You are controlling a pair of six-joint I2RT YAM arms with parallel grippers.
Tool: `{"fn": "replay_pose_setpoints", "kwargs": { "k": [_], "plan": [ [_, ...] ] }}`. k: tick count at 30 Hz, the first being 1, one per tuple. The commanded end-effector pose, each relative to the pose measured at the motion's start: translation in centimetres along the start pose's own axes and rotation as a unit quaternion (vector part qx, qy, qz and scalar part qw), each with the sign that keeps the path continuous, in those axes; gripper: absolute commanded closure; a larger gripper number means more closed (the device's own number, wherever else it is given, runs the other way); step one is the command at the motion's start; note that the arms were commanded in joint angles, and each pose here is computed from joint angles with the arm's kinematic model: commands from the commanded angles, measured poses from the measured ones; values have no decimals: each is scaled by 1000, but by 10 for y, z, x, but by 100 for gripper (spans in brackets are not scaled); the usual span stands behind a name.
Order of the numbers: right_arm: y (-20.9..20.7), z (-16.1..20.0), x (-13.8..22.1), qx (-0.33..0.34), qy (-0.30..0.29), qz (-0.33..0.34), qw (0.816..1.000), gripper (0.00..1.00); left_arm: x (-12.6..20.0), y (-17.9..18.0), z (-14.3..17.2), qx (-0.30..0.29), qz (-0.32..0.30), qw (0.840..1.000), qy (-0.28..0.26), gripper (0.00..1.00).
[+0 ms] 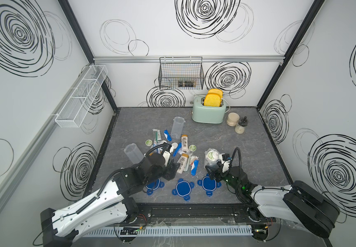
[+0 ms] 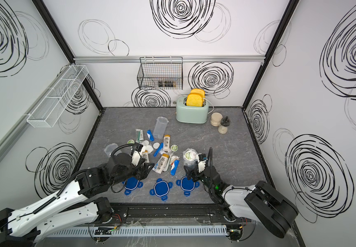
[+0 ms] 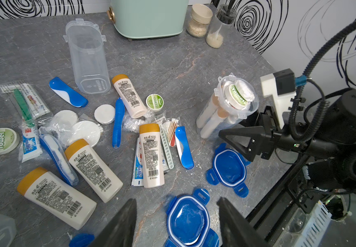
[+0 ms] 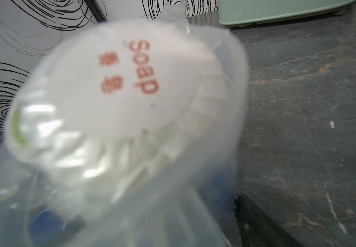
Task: Take out toiletry kits
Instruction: Pick up the container from the center of the board.
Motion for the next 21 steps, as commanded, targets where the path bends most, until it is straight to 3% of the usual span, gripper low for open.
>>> {"fn": "replay_pose_setpoints", "kwargs": {
  "k": [1,21],
  "plan": [
    [3,-8,-2,18,-26,-5,999,7,-2,0,-6,1,2,1000,-16,36],
    [9,-26,-17,70,-73,-10,995,6,-4,0,-4,2,5,1000,-11,36]
  ]
}}
Point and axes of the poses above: each gripper's point midway between its finger pads, its own x axis back along the fingers, its own y axis along the line the jaws close on, z = x × y, the point moved 5 cm from there along x, back along the fingers, and after that the axes turned 4 degrees about -x, right-handed, at the moved point
